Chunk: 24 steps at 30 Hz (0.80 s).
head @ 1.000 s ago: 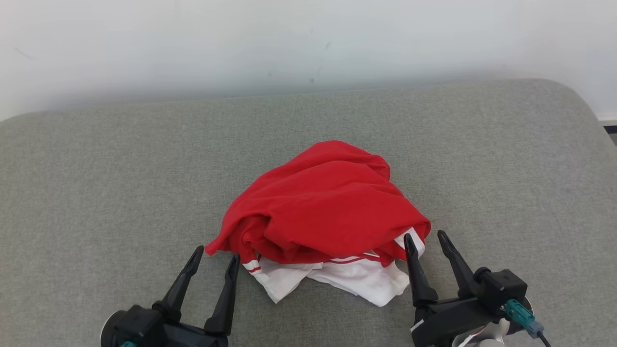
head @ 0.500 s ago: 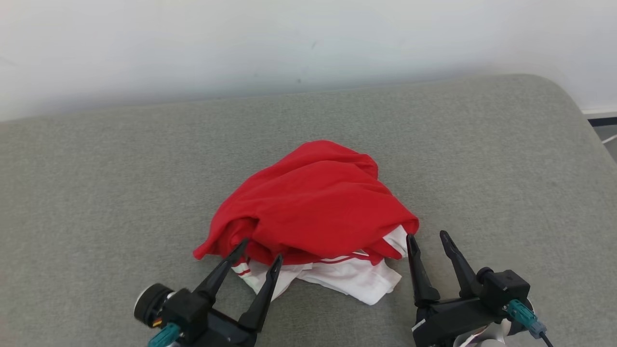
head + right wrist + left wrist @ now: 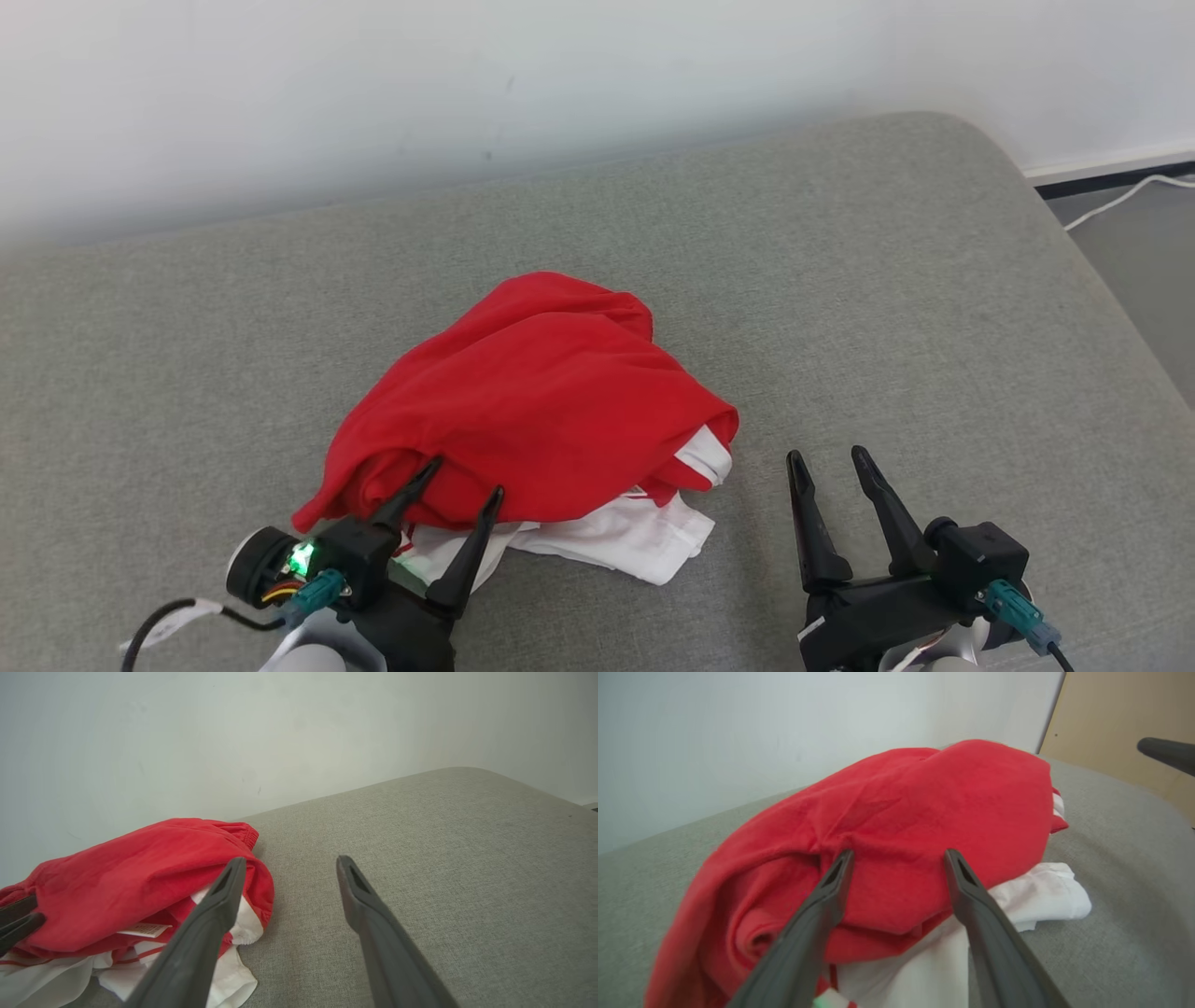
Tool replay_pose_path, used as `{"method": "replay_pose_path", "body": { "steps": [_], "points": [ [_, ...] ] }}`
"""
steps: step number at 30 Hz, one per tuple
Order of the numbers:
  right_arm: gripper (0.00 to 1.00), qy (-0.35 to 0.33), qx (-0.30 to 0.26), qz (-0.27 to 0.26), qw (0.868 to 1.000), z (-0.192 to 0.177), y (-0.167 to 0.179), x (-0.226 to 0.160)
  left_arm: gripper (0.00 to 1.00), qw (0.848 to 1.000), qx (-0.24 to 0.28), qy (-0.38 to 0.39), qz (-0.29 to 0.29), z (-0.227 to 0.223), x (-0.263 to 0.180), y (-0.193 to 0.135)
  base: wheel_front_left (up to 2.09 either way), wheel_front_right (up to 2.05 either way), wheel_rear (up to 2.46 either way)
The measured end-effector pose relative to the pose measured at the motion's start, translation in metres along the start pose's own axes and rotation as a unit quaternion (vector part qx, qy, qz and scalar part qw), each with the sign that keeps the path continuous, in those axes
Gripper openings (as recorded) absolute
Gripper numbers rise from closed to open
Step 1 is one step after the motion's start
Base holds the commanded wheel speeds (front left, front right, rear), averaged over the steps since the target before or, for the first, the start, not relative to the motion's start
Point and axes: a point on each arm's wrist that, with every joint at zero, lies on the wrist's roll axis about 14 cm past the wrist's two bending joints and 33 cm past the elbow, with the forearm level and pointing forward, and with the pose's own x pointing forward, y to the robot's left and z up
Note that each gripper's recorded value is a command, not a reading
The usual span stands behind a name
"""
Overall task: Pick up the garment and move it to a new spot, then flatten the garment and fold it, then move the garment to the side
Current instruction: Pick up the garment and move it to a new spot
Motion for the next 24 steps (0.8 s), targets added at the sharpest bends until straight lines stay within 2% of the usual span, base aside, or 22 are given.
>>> {"method": "replay_pose_path", "body": {
  "steps": [3, 4, 5, 9, 16, 20, 24],
  "points": [
    [1.00, 0.000, -0.001, -0.003, 1.000, 0.000, -0.002, -0.001, 0.98, 1.000, 0.015, 0.022, -0.004, -0.013, 0.003, 0.001, 0.00, 0.00, 0.00],
    [1.00, 0.000, -0.001, -0.003, 1.000, 0.000, -0.002, -0.001, 0.31, 0.999, 0.018, 0.027, -0.001, -0.015, 0.004, 0.002, 0.00, 0.00, 0.00],
    [1.00, 0.000, -0.001, -0.003, 1.000, 0.000, -0.002, -0.001, 0.00, 0.999, 0.032, 0.032, -0.002, -0.018, 0.005, 0.002, 0.00, 0.00, 0.00],
    [1.00, -0.001, -0.002, 0.000, 1.000, 0.001, 0.000, 0.000, 0.00, 0.998, 0.055, 0.041, -0.005, -0.022, 0.008, 0.003, 0.00, 0.00, 0.00],
    [1.00, -0.004, -0.003, 0.006, 1.000, 0.002, 0.003, 0.002, 0.00, 0.998, 0.054, 0.020, -0.004, -0.008, 0.011, 0.001, 0.00, 0.00, 0.00],
    [1.00, -0.002, -0.001, 0.011, 1.000, 0.000, 0.007, 0.000, 0.00, 0.998, 0.053, -0.038, -0.017, 0.031, 0.013, -0.007, 0.00, 0.00, 0.00],
    [1.00, -0.003, 0.001, 0.023, 1.000, 0.000, 0.015, 0.003, 0.00, 0.989, 0.089, -0.113, -0.018, 0.090, 0.012, 0.001, 0.00, 0.00, 0.00]
  ]
}}
